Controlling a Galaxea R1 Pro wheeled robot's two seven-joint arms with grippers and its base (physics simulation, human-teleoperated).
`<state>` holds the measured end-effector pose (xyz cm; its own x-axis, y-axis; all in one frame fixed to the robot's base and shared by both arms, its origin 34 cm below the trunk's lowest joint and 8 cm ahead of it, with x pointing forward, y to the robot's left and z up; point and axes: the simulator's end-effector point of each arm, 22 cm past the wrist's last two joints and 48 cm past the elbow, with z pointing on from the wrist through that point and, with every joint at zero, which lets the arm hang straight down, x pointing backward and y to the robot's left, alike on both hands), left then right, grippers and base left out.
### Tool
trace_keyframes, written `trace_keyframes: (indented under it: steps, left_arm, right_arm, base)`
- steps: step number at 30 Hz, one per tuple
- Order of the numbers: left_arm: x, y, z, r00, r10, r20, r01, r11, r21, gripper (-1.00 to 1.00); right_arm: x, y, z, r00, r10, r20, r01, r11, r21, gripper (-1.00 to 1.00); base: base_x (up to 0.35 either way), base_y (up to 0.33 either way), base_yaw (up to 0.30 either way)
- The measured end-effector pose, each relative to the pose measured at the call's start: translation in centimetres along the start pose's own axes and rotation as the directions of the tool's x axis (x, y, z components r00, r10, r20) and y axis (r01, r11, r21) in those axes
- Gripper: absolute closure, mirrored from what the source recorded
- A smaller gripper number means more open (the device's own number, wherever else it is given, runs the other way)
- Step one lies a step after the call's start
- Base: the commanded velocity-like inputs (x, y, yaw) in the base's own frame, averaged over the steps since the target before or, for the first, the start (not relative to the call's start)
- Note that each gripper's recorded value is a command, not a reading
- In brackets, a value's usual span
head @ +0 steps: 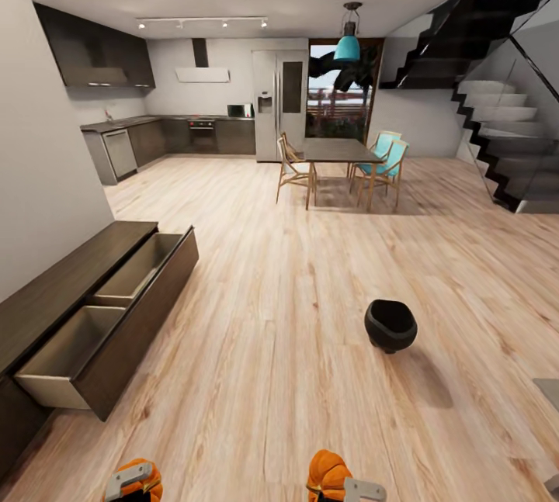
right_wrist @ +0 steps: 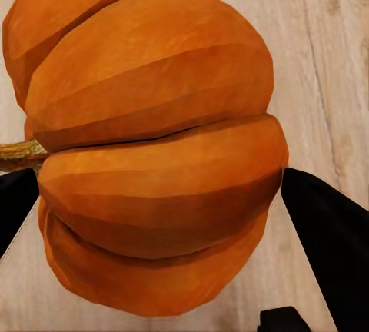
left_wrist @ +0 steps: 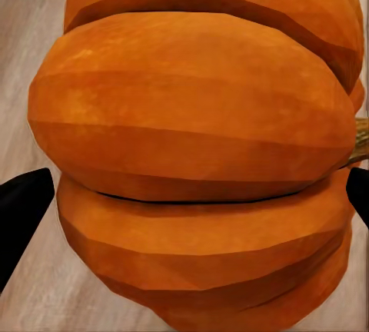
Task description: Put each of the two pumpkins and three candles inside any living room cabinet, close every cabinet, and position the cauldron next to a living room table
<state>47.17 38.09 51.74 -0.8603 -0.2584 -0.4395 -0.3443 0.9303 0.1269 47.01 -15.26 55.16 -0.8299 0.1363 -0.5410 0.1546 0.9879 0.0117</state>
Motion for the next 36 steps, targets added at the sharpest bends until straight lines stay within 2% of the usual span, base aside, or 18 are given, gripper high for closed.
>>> trace_keyframes:
  steps: [22,25,28,29,32,36]
  left_arm:
    - [0.1,0.1,0.0,1.000,-0.001,-0.003,0.001,1.000,-0.002,1.00]
    - [-0.8,-0.5,-0.1,1.000,-0.005,0.001,0.005,1.000,0.007,1.00]
    - [-3.2,-2.5,-0.6,1.000,-0.004,-0.001,0.004,0.999,0.044,1.00]
    - [-4.1,-3.1,-0.9,1.000,-0.002,-0.014,0.003,0.998,0.059,1.00]
    - [-7.0,-4.4,-1.6,1.000,-0.001,0.006,0.000,0.996,0.086,1.00]
    - [-9.4,-5.4,-2.3,1.000,0.004,0.022,-0.006,0.994,0.105,1.00]
  right_arm:
    - [-0.3,0.0,0.0,1.000,0.007,0.004,-0.007,1.000,0.000,1.00]
    - [-2.6,0.3,0.4,1.000,0.011,0.025,-0.011,1.000,-0.003,1.00]
    - [-6.1,1.0,1.1,0.999,0.013,0.051,-0.012,1.000,-0.011,1.00]
    - [-7.5,1.4,1.4,0.999,0.007,0.040,-0.007,1.000,-0.016,1.00]
    - [-11.0,2.5,1.7,1.000,-0.022,0.017,0.023,0.999,-0.028,1.00]
    - [-15.5,2.4,2.0,1.000,0.007,0.016,-0.007,1.000,-0.023,1.00]
  base:
    - [0.332,0.000,0.000]
    - [0.332,0.000,0.000]
    - [0.332,0.000,0.000]
    - [0.332,0.000,0.000]
    - [0.332,0.000,0.000]
    - [0.332,0.000,0.000]
